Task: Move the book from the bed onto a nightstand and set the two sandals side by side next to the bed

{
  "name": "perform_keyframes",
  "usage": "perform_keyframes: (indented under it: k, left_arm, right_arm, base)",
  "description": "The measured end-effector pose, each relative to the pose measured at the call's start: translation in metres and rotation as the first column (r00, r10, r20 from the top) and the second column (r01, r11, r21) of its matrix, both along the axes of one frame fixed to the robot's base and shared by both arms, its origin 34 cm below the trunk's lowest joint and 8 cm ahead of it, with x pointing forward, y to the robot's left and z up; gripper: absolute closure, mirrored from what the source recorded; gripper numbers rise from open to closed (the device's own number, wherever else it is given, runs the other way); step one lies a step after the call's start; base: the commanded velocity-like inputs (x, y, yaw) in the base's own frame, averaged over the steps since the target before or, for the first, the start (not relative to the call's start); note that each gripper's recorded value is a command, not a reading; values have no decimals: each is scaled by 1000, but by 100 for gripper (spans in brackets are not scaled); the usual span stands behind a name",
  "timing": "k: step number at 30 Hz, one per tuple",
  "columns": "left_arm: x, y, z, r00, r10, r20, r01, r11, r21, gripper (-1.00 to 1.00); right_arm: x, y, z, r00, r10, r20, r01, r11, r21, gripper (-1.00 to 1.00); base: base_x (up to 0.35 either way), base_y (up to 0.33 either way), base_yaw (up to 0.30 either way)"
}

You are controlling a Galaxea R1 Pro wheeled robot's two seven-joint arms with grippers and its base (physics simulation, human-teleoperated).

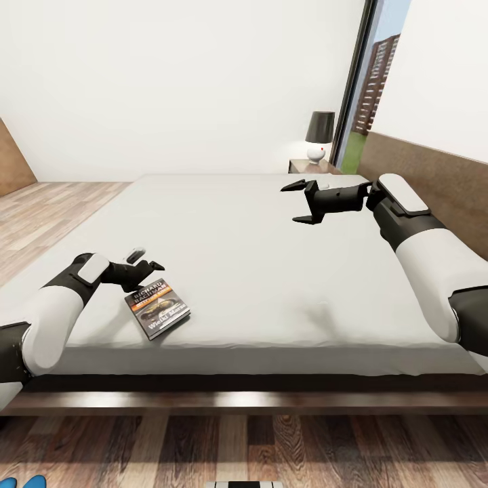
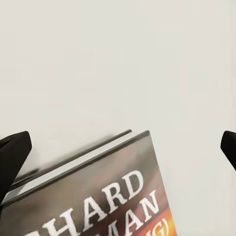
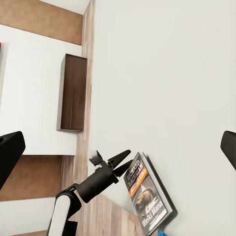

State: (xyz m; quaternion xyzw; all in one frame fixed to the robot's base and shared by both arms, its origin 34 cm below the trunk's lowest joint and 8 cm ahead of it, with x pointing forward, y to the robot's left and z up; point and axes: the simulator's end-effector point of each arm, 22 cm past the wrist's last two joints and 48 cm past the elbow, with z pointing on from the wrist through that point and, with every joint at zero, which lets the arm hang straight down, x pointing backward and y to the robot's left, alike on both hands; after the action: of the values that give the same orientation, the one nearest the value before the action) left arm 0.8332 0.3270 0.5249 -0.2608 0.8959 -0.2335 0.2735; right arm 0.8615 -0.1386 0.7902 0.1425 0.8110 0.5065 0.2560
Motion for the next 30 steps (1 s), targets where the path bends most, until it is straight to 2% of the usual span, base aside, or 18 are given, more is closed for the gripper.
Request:
perform_keyframes:
  k: [30]
  left_arm:
    - [-2,-1,-3,1000,3,-7,-3,1000,-10,-100]
  right_arm:
    - [-1,3,-1,1000,5,-1,-5,1000,-3,-100]
  base:
    - [-13,-17,0]
